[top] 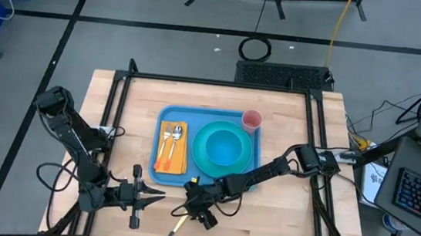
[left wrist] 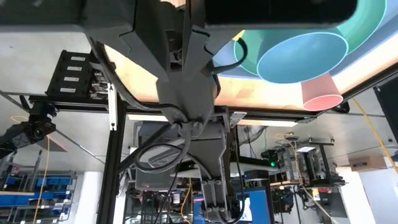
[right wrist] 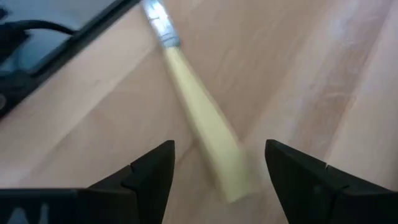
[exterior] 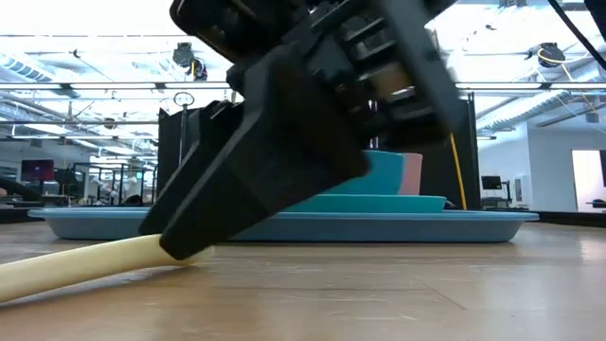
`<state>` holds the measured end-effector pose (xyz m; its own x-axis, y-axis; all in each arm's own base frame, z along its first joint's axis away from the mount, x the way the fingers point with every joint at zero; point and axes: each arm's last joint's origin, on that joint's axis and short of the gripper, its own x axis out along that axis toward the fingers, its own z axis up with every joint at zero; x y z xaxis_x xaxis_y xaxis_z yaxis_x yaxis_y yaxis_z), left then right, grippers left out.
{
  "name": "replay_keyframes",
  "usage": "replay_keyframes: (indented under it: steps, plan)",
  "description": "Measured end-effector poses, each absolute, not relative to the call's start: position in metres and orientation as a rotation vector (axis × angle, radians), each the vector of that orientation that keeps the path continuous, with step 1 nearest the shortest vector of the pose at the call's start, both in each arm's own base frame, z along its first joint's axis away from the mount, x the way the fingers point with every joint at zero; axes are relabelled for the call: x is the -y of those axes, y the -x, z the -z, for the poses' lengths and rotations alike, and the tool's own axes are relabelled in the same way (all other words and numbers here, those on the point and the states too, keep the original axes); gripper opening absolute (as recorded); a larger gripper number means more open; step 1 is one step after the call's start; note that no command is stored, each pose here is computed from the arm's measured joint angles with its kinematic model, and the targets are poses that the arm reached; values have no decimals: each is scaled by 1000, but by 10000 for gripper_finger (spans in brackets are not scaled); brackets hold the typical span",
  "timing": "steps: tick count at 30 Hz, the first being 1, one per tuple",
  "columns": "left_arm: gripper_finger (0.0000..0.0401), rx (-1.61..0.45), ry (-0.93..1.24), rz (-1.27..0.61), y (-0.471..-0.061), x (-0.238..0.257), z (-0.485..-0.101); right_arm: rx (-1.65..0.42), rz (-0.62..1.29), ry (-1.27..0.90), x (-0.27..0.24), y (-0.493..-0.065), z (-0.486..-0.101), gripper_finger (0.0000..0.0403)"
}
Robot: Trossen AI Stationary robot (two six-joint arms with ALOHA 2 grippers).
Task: Set up tray
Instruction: Put the yellow knife on the yellow table napkin
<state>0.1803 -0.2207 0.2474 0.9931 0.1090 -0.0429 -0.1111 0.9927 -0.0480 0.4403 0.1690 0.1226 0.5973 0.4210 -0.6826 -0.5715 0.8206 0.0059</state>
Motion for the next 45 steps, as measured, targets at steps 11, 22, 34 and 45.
replay_keyframes:
  steps: [11, 22, 34, 45]
  plan:
    - [47, -43, 34, -109, -180, 221, -247, -730, -590, 184, -168, -446, -104, 160]
    - [47, -47, 30, -102, -180, 221, -247, -697, -579, 161, -170, -448, -104, 50]
    - [47, -46, 35, -102, -180, 221, -247, -682, -521, 38, -170, -451, -109, 40]
    - [47, 23, 34, -152, -170, 226, -259, -607, -515, -208, -181, -454, -121, 40]
